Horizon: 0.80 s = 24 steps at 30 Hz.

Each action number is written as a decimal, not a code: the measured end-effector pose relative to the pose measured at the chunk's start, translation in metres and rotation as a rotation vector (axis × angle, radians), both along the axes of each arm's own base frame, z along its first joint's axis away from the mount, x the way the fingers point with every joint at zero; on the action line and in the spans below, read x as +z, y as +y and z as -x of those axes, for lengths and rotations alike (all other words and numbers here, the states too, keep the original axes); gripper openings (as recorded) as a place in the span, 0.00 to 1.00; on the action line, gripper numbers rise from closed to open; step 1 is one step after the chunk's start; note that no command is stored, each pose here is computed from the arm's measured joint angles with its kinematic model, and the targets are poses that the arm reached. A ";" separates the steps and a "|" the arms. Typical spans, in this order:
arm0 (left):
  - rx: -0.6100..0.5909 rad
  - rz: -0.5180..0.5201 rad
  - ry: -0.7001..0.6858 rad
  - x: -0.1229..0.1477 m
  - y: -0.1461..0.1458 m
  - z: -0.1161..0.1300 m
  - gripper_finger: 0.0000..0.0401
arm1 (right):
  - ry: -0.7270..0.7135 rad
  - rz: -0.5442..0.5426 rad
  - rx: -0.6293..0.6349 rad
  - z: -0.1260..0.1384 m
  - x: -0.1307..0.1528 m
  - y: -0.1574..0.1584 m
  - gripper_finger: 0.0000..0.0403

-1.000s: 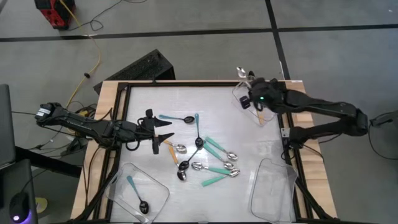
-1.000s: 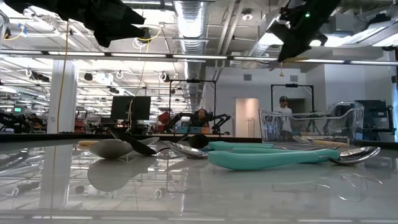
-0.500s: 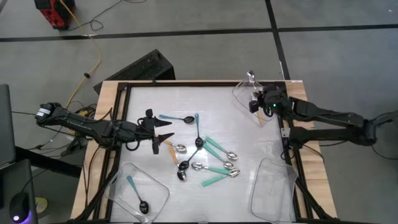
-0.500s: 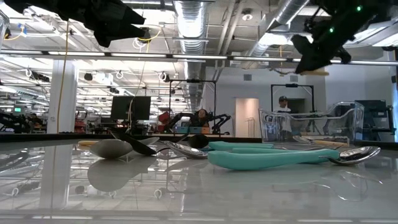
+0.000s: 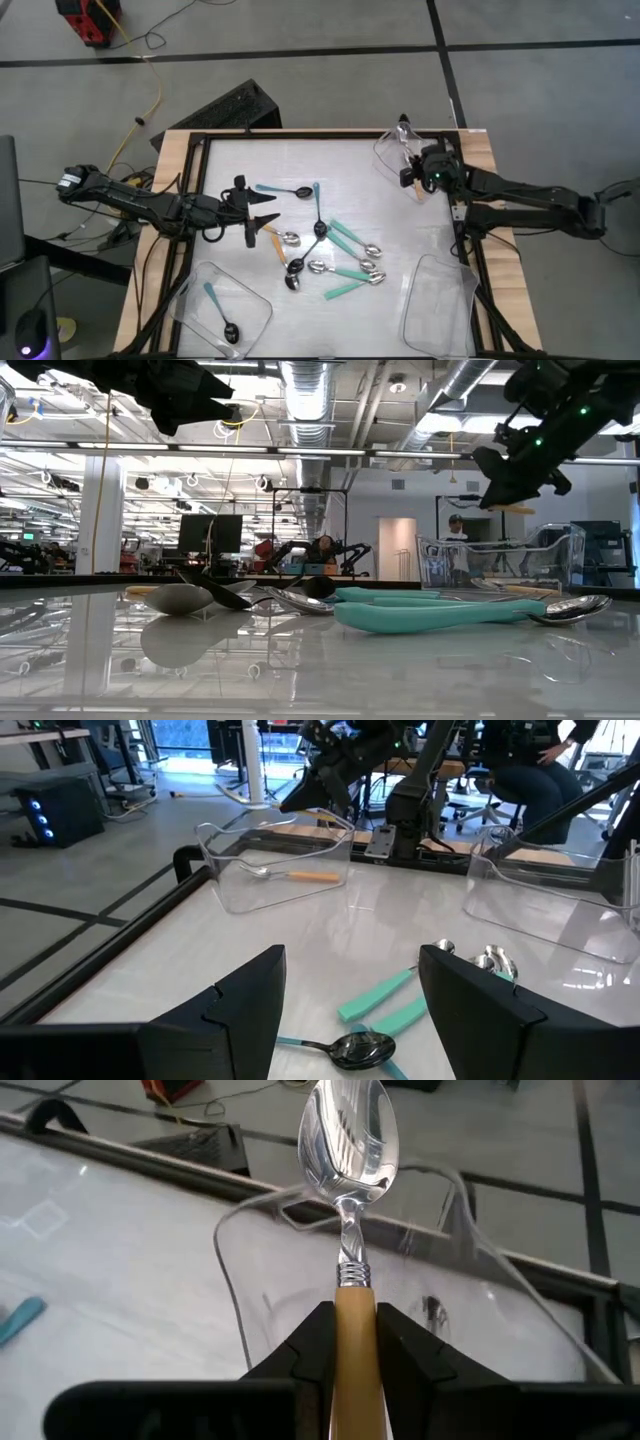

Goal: Sort silverware by color (type)
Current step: Put the yellow spoon into the top transparent bin

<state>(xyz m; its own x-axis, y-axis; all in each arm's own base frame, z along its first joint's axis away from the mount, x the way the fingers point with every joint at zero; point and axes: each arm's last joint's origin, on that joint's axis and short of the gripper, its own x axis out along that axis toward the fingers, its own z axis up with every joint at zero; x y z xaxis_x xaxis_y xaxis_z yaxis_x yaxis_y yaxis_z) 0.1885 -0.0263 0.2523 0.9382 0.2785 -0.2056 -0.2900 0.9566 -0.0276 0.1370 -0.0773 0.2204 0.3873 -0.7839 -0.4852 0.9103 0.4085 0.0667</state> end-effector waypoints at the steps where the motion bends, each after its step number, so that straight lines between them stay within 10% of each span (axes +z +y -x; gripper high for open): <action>1: 0.000 0.000 0.000 0.000 0.000 0.000 0.54 | -0.004 -0.005 0.005 0.000 -0.002 0.000 0.20; 24: 0.021 -0.009 0.000 0.000 0.001 0.000 0.54 | -0.062 -0.058 0.055 0.002 -0.002 -0.010 0.20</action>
<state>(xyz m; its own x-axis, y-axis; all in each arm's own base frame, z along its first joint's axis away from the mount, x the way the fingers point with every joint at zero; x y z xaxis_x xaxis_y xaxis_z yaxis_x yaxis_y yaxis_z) 0.1883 -0.0256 0.2524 0.9319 0.3004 -0.2032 -0.3105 0.9504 -0.0190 0.1348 -0.0878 0.2182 0.4598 -0.7316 -0.5033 0.8799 0.4519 0.1470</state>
